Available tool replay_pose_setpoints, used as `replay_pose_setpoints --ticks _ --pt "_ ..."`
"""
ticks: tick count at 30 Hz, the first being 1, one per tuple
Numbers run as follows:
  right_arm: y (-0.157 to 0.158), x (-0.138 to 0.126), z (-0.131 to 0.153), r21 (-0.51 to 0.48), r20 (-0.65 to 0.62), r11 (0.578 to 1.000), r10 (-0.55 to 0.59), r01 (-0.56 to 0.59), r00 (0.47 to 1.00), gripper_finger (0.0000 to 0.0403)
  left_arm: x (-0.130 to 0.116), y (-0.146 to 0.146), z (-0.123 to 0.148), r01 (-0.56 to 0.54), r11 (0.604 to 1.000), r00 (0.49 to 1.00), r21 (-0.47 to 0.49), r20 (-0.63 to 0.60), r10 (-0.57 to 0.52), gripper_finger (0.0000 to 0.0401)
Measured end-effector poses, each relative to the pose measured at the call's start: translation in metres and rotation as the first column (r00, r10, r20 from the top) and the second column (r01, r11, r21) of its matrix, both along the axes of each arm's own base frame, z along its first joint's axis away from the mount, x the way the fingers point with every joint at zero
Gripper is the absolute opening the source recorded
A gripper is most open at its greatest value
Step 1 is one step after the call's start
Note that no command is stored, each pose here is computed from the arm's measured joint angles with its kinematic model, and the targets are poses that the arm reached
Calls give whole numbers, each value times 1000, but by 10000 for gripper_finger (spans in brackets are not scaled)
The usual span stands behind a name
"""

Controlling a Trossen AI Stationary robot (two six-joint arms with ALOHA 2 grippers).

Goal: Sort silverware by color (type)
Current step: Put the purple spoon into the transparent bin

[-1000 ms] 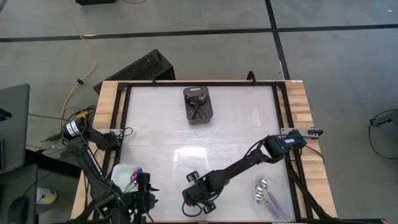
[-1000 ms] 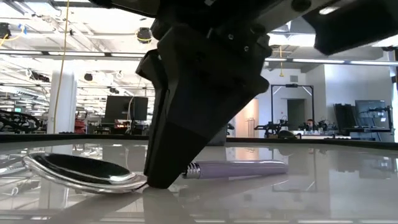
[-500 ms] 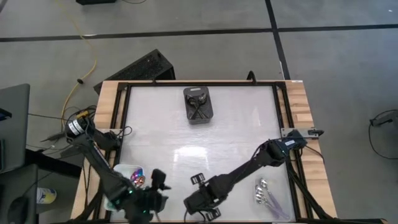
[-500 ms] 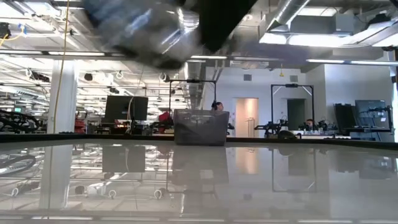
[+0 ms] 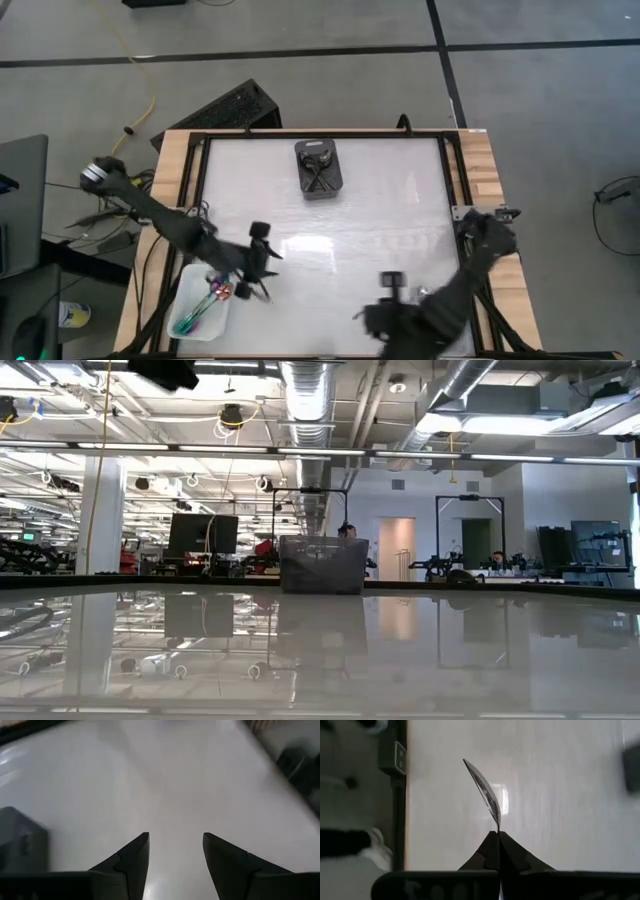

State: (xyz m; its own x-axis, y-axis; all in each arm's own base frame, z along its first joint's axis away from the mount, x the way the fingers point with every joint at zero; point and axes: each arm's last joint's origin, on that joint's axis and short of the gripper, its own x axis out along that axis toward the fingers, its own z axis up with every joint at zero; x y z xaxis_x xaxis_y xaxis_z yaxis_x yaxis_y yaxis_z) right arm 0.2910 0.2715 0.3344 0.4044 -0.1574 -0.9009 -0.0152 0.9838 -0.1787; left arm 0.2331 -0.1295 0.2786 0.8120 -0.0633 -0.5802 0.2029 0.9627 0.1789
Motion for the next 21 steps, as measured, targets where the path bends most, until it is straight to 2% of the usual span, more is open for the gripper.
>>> replay_pose_setpoints --ticks 3,6,9,13,15,16,18,21 --pt "3 -37 5 26 34 987 -158 157 987 14 -24 22 -11 21 984 987 -179 158 7 170" --pt "4 -70 1 101 64 930 -360 353 931 14 -45 34 -13 112 943 935 -314 354 7 170" --pt "3 -96 -16 176 106 812 -577 556 810 14 -63 42 -14 197 911 881 -363 473 -2 170" --pt "0 -123 -53 199 63 609 -790 768 610 14 -78 48 -11 230 886 856 -403 518 14 170" --pt "-2 -134 -67 173 31 527 -847 832 530 14 -82 48 -10 241 875 855 -420 518 13 170" --pt "-2 -137 -74 152 2 507 -859 848 513 14 -83 47 -10 249 870 857 -426 515 8 170" --pt "-2 -139 -85 113 -64 474 -874 873 482 14 -85 45 -10 262 859 859 -439 513 0 170" --pt "-1 -133 -94 134 -109 452 -878 882 466 14 -87 42 -11 277 848 865 -452 502 -14 170"
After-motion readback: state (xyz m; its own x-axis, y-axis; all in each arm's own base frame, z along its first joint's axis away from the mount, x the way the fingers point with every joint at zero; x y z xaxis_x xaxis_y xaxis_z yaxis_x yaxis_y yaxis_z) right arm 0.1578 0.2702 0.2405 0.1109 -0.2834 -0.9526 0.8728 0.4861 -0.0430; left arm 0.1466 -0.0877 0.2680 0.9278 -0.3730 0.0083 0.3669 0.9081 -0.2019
